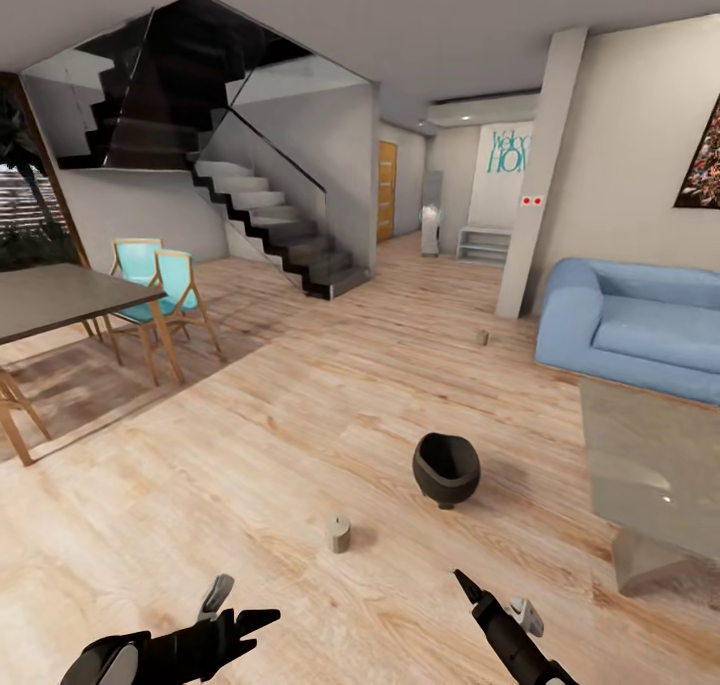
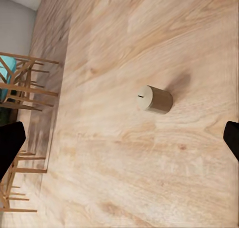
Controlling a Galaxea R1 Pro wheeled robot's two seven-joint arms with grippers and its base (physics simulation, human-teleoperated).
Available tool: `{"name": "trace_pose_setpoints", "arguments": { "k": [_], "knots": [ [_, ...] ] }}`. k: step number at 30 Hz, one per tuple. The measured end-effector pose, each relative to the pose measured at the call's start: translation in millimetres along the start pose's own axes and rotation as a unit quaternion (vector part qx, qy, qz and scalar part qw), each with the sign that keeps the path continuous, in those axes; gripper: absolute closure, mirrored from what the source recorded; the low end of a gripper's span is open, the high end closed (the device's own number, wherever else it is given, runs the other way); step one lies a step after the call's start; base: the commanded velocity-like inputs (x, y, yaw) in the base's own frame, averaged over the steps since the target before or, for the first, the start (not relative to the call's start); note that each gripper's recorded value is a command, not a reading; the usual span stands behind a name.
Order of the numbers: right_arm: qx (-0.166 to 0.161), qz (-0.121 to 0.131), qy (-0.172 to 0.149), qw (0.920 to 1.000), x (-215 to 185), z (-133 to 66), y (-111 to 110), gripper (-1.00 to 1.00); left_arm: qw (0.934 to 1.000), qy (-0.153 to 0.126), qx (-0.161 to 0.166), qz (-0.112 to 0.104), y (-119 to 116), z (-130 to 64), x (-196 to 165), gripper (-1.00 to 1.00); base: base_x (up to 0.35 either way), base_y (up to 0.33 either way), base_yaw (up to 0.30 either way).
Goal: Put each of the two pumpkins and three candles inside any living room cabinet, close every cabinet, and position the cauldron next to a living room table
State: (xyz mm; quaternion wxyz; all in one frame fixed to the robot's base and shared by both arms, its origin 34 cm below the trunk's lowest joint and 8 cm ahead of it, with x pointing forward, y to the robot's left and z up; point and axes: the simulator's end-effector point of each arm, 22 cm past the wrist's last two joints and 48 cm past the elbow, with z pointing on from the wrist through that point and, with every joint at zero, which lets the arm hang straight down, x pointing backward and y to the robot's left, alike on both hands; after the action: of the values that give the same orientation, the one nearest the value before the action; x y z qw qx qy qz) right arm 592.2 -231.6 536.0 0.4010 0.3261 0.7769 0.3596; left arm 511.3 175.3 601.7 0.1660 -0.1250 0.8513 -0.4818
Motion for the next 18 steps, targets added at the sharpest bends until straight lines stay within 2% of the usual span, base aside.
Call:
{"name": "trace_pose_setpoints", "arguments": {
  "k": [8, 15, 16, 18],
  "knots": [
    [0.002, -0.001, -0.002, 1.0000, -1.9, -0.1, 1.0, -1.00, 1.0000, -0.001, 0.001, 0.003, -2.2, -0.8, -1.0, -1.00, 0.000, 0.000, -0.269],
    [0.074, -0.003, -0.005, 0.9973, -3.1, -1.5, -27.8, -1.00, 1.0000, -0.001, -0.002, 0.008, -2.7, -1.1, -1.2, -1.00, 0.000, 0.000, -0.265],
    [0.088, -0.005, -0.008, 0.9961, -5.3, -2.2, -33.5, -1.00, 0.9999, -0.001, -0.008, 0.011, -0.3, -0.8, -1.5, -1.00, 0.000, 0.000, -0.260],
    [0.121, -0.009, -0.013, 0.9925, -9.7, -4.9, -47.0, -1.00, 0.9988, -0.015, -0.042, 0.023, 9.7, 4.3, -6.9, -1.00, 0.000, 0.000, -0.258]
  ]
}}
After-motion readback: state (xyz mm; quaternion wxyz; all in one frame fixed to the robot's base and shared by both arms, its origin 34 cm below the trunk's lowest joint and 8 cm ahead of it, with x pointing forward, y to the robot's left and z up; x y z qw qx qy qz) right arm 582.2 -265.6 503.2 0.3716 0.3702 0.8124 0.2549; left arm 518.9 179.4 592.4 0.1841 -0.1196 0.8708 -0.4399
